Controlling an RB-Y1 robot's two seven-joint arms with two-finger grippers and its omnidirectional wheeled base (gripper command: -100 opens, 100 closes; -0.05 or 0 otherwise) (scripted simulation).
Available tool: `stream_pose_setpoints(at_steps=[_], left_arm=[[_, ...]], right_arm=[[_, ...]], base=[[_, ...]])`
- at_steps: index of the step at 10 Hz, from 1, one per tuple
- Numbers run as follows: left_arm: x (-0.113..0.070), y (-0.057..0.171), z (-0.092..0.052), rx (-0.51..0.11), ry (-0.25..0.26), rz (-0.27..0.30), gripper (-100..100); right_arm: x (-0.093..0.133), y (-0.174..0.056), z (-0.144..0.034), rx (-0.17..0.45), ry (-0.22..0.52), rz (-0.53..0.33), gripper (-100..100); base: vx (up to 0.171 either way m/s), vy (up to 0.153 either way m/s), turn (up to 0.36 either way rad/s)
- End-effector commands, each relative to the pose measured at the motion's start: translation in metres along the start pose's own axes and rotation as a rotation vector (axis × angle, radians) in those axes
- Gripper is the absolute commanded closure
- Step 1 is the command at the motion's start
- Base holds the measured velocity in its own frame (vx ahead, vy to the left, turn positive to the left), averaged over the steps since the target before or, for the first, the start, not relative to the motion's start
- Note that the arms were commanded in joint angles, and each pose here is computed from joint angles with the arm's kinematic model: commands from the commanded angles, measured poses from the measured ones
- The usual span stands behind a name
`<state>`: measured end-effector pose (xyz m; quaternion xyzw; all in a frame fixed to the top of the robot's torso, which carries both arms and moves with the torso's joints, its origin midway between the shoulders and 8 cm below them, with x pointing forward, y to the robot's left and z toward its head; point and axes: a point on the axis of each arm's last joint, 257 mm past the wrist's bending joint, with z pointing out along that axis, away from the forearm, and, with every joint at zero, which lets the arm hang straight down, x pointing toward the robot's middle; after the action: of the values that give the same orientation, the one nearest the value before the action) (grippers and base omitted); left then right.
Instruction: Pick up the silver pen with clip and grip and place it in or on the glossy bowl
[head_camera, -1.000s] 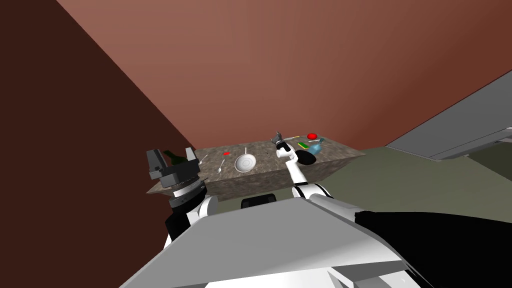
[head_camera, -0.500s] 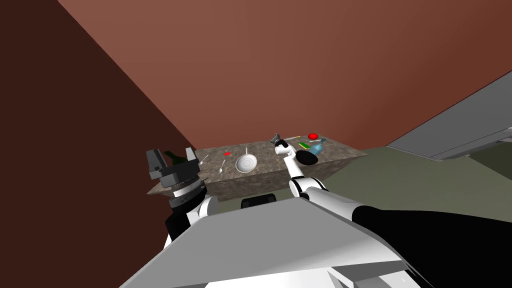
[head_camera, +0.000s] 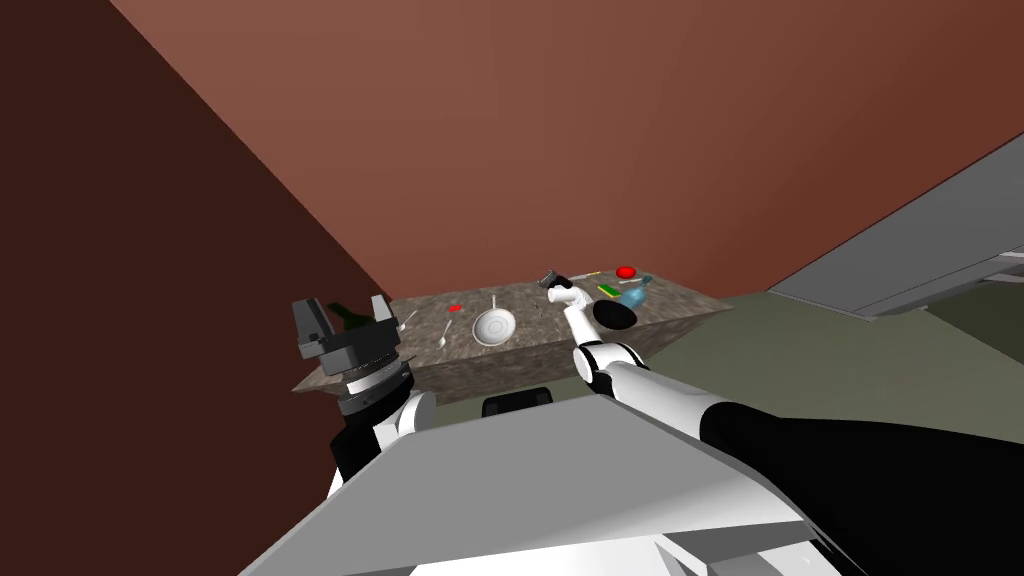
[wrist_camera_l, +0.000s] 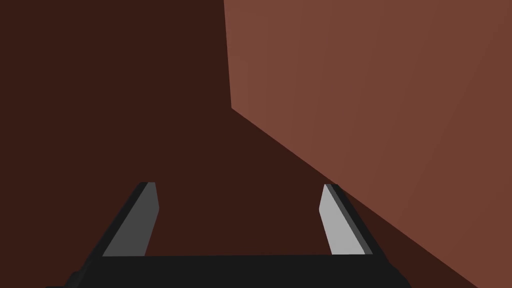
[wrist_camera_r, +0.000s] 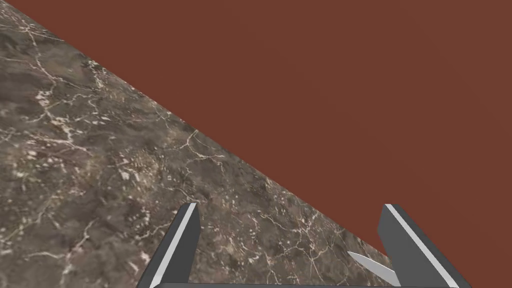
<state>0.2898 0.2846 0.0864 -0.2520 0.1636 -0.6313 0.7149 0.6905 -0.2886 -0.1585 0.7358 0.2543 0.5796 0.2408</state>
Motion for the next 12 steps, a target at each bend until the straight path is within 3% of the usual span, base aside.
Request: stream_pose_setpoints(at_steps=[1, 10, 12], left_arm=[[0.0, 0.0, 0.0, 0.0, 0.0, 0.0, 0], [0.0, 0.0, 0.0, 0.0, 0.0, 0.0, 0], [0.0, 0.0, 0.0, 0.0, 0.0, 0.0, 0]], right_arm=[[-0.013, -0.01, 0.003, 0.039, -0.045, 0.031, -100], [-0.059, -0.063, 0.012, 0.237, -0.305, 0.293, -100], [-0.069, -0.072, 0.01, 0.252, -0.327, 0.295, -100]], base=[[0.005, 0.024, -0.013], [0.0, 0.028, -0.035], [0.0, 0.018, -0.013]])
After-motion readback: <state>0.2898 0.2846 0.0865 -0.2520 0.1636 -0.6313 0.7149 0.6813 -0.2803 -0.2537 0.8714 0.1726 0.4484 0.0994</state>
